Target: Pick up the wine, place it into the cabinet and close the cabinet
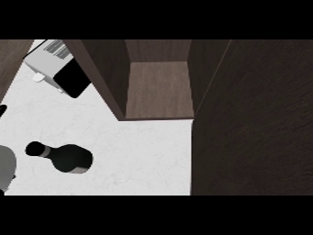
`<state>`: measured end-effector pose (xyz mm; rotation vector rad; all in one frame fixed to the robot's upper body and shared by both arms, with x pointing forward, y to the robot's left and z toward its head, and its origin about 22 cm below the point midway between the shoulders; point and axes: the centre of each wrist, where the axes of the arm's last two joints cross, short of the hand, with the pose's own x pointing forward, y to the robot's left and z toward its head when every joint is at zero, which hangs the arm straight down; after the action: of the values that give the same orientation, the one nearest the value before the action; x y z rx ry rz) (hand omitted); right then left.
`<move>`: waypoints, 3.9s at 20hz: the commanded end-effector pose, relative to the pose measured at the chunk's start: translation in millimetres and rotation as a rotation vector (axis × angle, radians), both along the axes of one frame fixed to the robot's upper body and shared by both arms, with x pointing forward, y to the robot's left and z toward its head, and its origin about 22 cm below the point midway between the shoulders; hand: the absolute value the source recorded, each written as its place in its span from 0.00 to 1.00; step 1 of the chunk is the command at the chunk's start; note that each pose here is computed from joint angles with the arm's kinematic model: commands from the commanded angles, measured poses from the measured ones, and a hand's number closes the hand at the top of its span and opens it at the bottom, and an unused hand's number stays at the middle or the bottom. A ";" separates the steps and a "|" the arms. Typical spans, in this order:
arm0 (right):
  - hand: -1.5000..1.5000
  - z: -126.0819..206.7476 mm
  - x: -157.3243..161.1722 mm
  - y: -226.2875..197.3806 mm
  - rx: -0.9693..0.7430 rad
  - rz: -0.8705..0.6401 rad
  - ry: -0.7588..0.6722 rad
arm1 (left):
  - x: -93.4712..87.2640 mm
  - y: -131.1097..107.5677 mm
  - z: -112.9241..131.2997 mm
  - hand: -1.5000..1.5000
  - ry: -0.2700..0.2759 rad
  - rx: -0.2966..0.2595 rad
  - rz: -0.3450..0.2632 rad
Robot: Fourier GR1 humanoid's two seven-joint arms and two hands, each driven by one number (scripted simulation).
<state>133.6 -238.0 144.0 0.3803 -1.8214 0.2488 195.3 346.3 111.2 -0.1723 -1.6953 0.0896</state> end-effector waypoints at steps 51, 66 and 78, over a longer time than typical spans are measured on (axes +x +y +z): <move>0.00 18.3 -31.5 -7.8 0.044 0.072 -0.057 | 49.5 -5.6 -244.7 1.00 0.163 -0.314 -0.210; 0.00 14.2 -29.5 -3.9 0.036 0.029 -0.045 | 9.5 -46.7 -263.2 1.00 0.004 -0.053 0.049; 0.00 20.6 -29.3 -6.3 0.010 0.047 -0.047 | 37.0 -94.8 -222.1 1.00 -0.016 0.242 0.114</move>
<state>130.2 -248.3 133.2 0.4034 -1.8178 0.2654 229.3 268.3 -120.7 0.0458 -1.7503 -0.0102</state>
